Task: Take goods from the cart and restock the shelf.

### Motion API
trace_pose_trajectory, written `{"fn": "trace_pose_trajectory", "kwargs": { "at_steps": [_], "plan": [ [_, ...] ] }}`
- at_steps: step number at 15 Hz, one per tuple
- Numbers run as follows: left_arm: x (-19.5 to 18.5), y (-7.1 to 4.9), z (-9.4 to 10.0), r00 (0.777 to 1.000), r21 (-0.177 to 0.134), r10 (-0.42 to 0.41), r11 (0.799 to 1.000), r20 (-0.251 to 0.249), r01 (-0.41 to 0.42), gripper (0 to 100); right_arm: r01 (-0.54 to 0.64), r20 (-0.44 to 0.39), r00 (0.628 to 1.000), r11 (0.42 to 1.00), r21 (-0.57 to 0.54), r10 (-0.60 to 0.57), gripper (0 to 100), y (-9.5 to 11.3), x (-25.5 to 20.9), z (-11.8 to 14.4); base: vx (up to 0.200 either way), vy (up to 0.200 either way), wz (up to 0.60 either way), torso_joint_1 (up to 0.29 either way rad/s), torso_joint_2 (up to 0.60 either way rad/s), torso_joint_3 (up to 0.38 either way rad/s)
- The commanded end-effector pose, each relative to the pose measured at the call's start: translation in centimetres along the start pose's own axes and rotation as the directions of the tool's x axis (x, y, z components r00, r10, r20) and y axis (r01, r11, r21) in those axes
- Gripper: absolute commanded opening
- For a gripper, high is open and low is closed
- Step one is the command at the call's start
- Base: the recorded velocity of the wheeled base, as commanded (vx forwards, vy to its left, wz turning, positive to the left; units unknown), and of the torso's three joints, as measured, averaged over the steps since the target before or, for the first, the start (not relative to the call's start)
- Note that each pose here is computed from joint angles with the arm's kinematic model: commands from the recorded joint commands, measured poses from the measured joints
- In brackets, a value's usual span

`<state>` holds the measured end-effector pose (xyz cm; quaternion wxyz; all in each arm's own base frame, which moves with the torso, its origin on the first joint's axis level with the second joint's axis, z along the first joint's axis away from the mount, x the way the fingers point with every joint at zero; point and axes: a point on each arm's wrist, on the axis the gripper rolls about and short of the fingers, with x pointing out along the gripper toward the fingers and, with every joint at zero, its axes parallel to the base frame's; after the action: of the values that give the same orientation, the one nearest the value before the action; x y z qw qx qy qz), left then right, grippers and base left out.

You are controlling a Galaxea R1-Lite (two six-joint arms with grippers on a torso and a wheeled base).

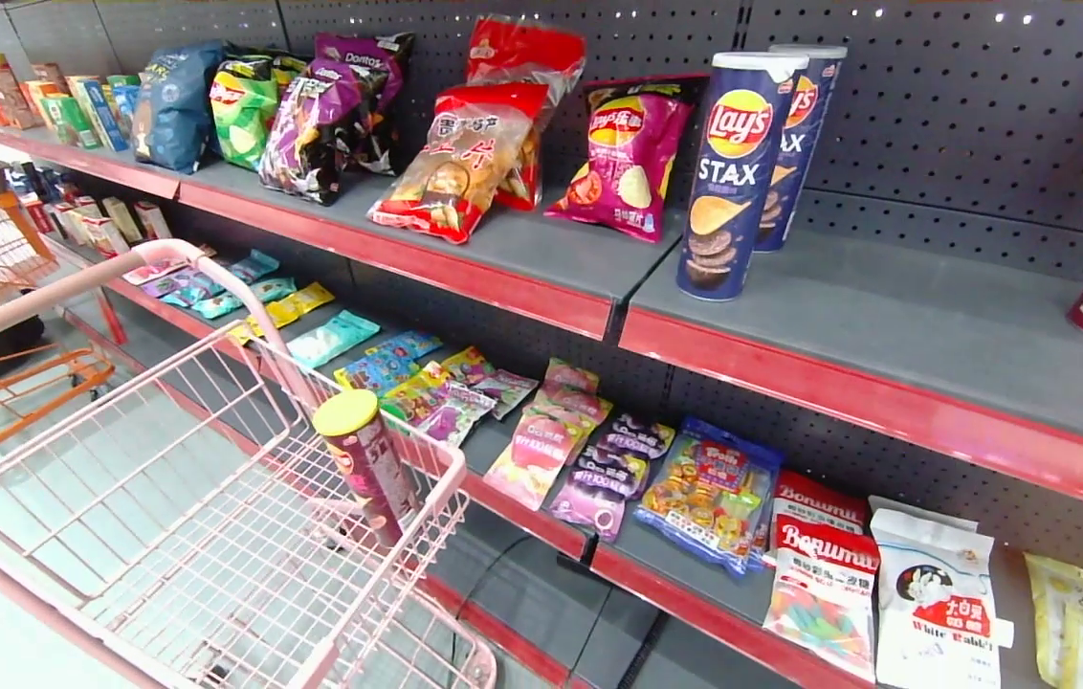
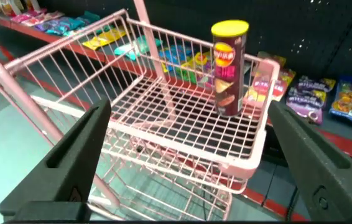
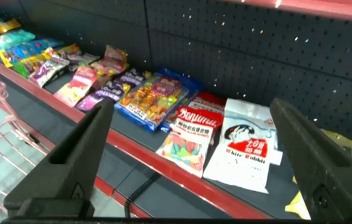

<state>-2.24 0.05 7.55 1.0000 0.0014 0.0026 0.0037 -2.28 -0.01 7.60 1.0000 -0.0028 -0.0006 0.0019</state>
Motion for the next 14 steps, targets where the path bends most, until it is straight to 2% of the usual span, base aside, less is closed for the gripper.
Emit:
{"fn": "trace_pose_trajectory", "kwargs": {
  "at_steps": [1, 5, 6, 7, 8, 9, 10, 11, 12, 14],
  "plan": [
    [0.0, 0.0, 0.0, 1.000, 0.000, 0.000, 1.000, -0.003, 0.000, 100, -0.001, -0.001, 1.000, 1.000, 0.001, 0.001, 100, 0.0, 0.0, 0.0, 0.000, 0.000, 0.00, -0.163, 0.52, 0.359],
    [0.0, -0.1, 0.1, 1.000, 0.008, -0.030, 1.000, -0.004, 0.030, 100, -0.001, 0.000, 1.000, 1.000, 0.001, 0.001, 100, 0.0, 0.0, 0.0, 0.000, 0.000, 0.00, -0.087, 0.28, 0.190],
    [-0.1, -0.1, 0.8, 0.999, 0.002, -0.040, 0.999, 0.021, 0.040, 100, -0.001, 0.000, 1.000, 1.000, 0.001, 0.001, 100, 0.0, 0.0, 0.0, 0.000, 0.000, 0.00, -0.017, 0.06, 0.046],
    [0.3, 0.0, 8.7, 0.997, -0.062, -0.052, 0.997, 0.057, 0.055, 100, -0.001, 0.000, 1.000, 1.000, -0.001, 0.001, 100, 0.0, 0.0, 0.0, 0.000, 0.000, 0.00, 0.000, 0.00, 0.000],
    [1.9, 0.0, 12.8, 0.998, -0.129, -0.050, 0.990, 0.045, 0.056, 100, -0.001, 0.000, 1.000, 1.000, 0.001, 0.001, 100, 0.0, 0.0, 0.0, 0.000, 0.000, 0.00, 0.000, 0.00, 0.000],
    [4.8, -0.2, 16.2, 0.999, -0.152, -0.053, 0.987, -0.001, 0.053, 100, -0.001, 0.000, 1.000, 1.000, -0.001, 0.001, 100, 0.0, 0.0, 0.0, 0.000, 0.000, 0.00, 0.000, 0.00, 0.000],
    [7.4, -0.3, 15.9, 0.995, -0.153, -0.060, 0.987, -0.085, 0.046, 100, -0.001, 0.000, 1.000, 1.000, -0.001, 0.001, 100, 0.0, 0.0, 0.0, 0.000, 0.000, 0.00, 0.000, 0.00, 0.000],
    [10.4, -0.5, 14.7, 0.981, -0.154, -0.076, 0.987, -0.176, 0.049, 100, -0.001, 0.000, 1.000, 1.000, -0.001, 0.001, 100, 0.0, 0.0, 0.0, 0.000, 0.000, 0.00, 0.000, 0.00, 0.000],
    [13.7, -0.7, 13.6, 0.964, -0.165, -0.126, 0.982, -0.232, 0.089, 100, -0.001, 0.000, 1.000, 1.000, -0.001, 0.001, 100, 0.0, 0.0, 0.0, 0.000, 0.000, 0.00, 0.000, 0.00, 0.000],
    [18.4, -0.4, 11.4, 0.931, -0.189, -0.222, 0.967, -0.290, 0.172, 100, -0.001, -0.001, 1.000, 1.000, -0.001, 0.001, 100, 0.0, 0.0, 0.0, 0.000, 0.000, 0.00, 0.000, 0.00, 0.000]
  ]
}}
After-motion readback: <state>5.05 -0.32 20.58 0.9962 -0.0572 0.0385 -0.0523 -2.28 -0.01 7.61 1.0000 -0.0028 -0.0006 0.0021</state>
